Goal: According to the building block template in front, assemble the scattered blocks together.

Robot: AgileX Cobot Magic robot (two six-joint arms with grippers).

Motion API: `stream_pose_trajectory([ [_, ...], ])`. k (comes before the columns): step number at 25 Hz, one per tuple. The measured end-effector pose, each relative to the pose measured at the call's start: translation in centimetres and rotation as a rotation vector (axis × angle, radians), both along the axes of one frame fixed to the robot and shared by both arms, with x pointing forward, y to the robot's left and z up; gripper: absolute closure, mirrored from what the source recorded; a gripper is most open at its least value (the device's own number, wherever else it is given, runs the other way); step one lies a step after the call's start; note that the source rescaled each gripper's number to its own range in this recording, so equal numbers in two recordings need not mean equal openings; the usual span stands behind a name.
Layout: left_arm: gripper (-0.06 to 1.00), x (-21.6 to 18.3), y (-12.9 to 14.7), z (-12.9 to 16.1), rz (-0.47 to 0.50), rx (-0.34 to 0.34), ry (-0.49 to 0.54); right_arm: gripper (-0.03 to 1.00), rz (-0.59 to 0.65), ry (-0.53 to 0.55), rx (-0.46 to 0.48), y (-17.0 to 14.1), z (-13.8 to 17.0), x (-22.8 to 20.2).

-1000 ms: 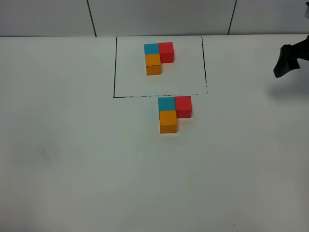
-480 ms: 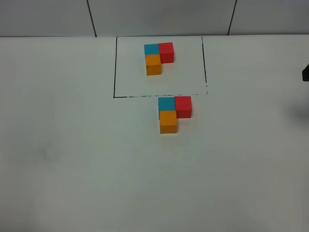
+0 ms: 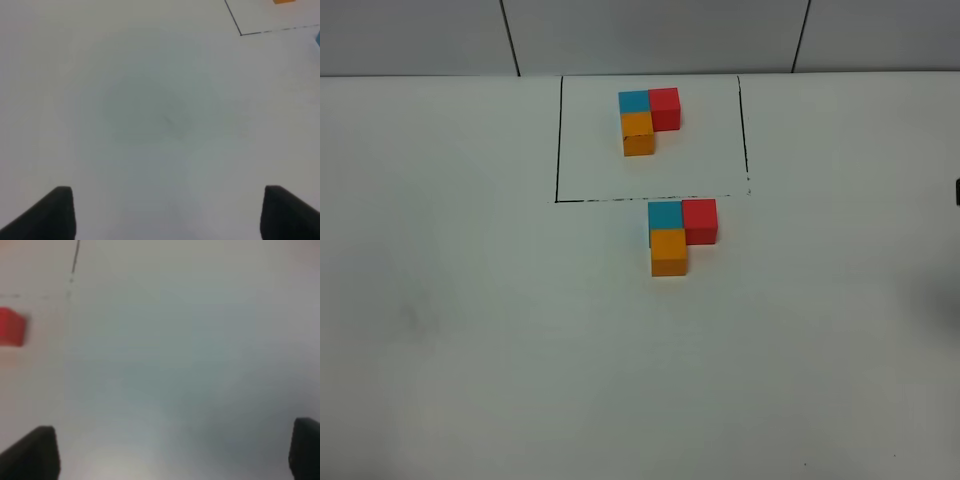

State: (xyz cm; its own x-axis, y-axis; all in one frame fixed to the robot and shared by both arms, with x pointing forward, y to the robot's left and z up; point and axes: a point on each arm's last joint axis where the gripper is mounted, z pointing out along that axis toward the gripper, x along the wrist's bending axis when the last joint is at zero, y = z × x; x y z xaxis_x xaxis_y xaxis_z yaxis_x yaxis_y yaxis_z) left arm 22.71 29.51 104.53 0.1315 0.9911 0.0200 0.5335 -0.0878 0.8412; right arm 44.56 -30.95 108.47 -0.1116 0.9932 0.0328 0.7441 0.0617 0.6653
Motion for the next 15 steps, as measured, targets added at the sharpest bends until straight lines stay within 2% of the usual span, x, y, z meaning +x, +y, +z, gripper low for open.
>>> stream_pose_trajectory([
  [5, 0.18, 0.0, 0.0, 0.0, 0.000, 0.000, 0.000, 0.11, 0.005, 0.034, 0.020, 0.7, -0.8, -3.5],
  [15, 0.18, 0.0, 0.0, 0.0, -0.001, 0.001, 0.000, 0.11, -0.010, -0.033, -0.008, 1.4, -1.0, -10.4],
])
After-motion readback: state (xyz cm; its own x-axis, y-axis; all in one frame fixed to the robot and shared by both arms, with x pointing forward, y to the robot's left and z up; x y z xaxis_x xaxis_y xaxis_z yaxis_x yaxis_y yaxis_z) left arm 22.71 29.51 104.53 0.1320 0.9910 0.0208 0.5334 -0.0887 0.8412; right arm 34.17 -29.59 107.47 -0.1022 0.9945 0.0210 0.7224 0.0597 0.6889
